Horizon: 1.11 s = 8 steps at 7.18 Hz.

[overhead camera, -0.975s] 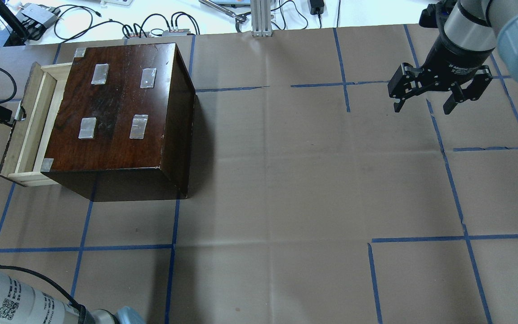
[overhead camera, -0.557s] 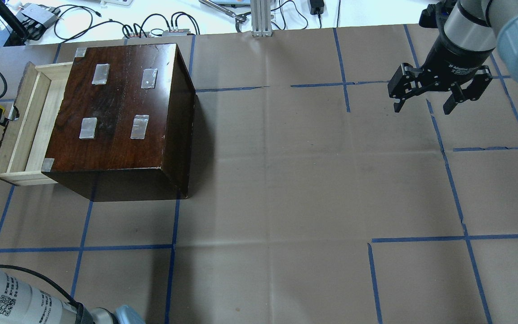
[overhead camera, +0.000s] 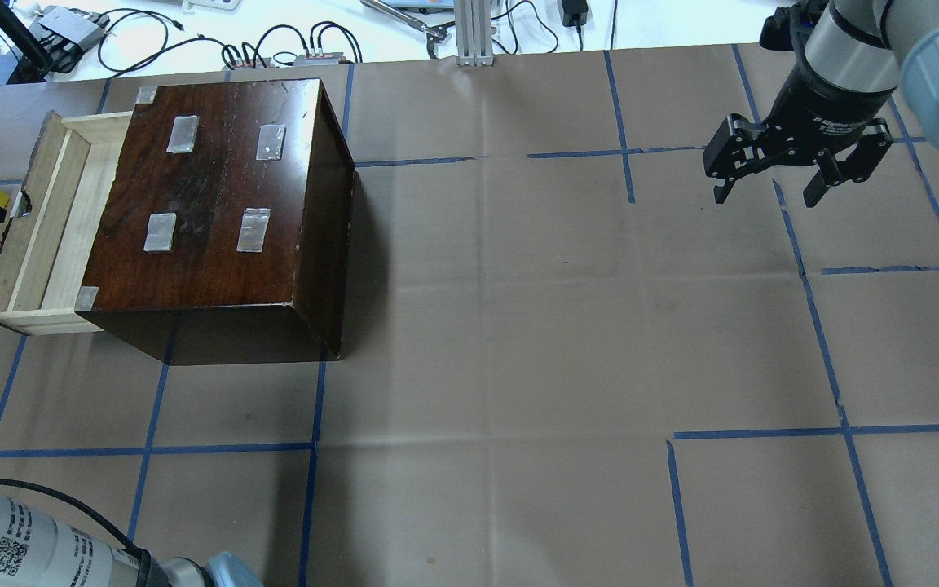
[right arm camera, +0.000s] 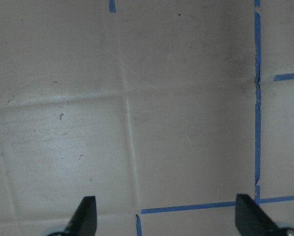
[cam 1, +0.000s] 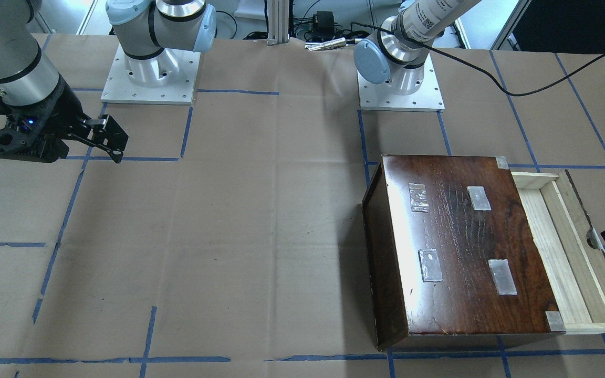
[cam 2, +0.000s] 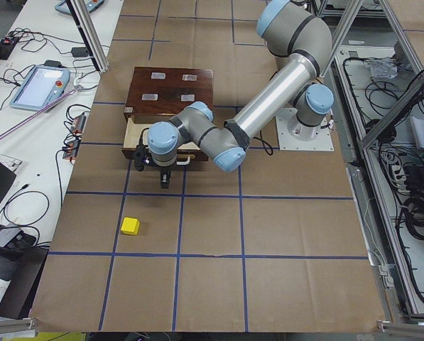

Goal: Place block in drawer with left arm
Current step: 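Release the handle and move the left gripper above the yellow cube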

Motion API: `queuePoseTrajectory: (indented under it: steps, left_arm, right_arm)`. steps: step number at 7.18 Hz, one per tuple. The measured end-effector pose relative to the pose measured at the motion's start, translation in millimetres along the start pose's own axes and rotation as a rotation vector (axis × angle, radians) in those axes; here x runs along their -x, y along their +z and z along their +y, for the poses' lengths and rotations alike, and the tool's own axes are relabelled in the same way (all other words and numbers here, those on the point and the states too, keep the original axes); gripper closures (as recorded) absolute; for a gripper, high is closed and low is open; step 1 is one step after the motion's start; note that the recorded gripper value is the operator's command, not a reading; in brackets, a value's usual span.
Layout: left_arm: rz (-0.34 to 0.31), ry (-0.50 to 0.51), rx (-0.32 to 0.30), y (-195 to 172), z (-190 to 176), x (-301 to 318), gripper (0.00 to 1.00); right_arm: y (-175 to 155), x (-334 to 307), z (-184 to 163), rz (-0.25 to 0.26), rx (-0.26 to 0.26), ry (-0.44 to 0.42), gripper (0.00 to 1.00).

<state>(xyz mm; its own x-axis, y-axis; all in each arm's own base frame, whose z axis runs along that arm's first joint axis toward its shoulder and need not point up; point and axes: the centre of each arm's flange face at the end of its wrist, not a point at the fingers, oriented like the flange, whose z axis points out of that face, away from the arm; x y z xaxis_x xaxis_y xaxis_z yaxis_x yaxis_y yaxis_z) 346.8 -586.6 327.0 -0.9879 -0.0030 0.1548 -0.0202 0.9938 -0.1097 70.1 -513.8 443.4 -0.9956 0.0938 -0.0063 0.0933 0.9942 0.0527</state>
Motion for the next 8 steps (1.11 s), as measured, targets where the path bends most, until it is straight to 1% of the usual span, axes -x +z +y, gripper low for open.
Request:
queuePoseTrajectory:
  steps: [2,4,6,8]
  left_arm:
    - [-0.023,0.007,-0.022,-19,-2,-3,0.01]
    - [-0.072,0.013,-0.028,-33,-15,9,0.01]
    - [-0.097,0.016,-0.033,-37,-44,38,0.01]
    - [-0.101,0.022,-0.034,-29,-76,74,0.01]
  right_arm:
    - [0,0,0,0.0,0.0,0.0,0.0]
    - [0,0,0,0.0,0.0,0.0,0.0]
    - [0,0,0,0.0,0.0,0.0,0.0]
    - [0,0,0,0.0,0.001,0.0,0.0]
